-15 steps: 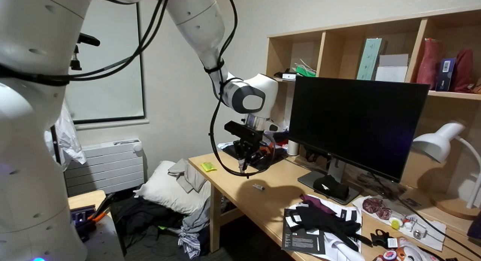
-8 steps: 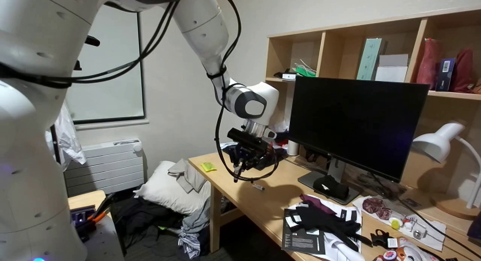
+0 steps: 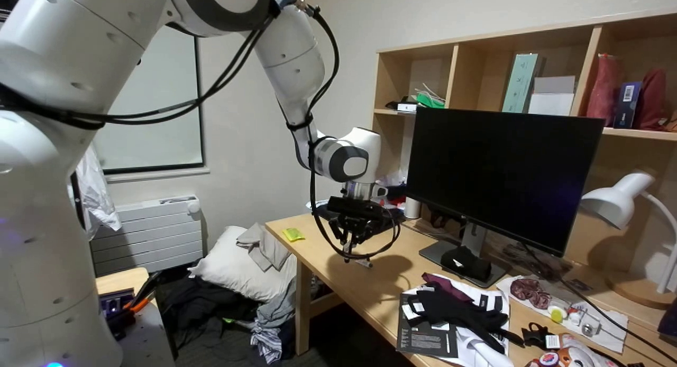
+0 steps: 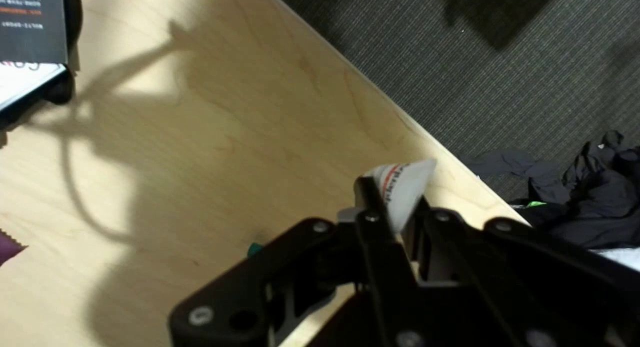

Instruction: Move the two tubes from the pullout table to the top of the desk

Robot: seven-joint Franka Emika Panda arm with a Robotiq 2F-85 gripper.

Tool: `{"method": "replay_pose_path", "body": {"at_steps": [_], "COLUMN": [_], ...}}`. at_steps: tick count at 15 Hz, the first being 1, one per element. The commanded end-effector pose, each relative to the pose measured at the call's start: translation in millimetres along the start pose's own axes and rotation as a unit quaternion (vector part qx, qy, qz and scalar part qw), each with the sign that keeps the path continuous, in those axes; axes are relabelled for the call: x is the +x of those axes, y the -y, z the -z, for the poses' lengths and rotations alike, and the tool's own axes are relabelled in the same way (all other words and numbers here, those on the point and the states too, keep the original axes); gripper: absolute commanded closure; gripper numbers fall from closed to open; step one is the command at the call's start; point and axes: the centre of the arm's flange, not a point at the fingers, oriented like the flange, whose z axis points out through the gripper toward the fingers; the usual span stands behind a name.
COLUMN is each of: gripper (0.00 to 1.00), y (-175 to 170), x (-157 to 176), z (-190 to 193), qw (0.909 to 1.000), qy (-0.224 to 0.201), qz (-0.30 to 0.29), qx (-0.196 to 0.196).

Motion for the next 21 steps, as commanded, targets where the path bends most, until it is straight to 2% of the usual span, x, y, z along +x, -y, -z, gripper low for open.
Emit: {"method": "replay_pose_path", "body": {"at_steps": [1, 2, 3, 5, 9, 11, 13, 18, 21], "gripper": [0.87, 0.87, 0.92, 0.92, 0.92, 0.92, 0.92, 0.92, 0.92], "y": [0, 0, -1, 1, 3, 1, -1, -8, -16], "x": [0, 0, 1, 4, 15, 25, 32, 35, 38], "z": [-1, -1, -3, -10, -27, -36, -44, -65, -64], "qw": [1.0, 1.0, 0.9999, 0.999, 0.9971, 0.9952, 0.9949, 0.9959, 0.9952], "qy": [-0.001, -0.001, -0.007, -0.009, -0.047, -0.082, -0.094, -0.078, -0.081], "qz": [0.0, 0.0, -0.013, -0.043, -0.051, -0.044, -0.026, 0.03, 0.047], "qx": [0.0, 0.0, -0.005, 0.012, 0.031, 0.029, 0.023, 0.033, 0.03]}}
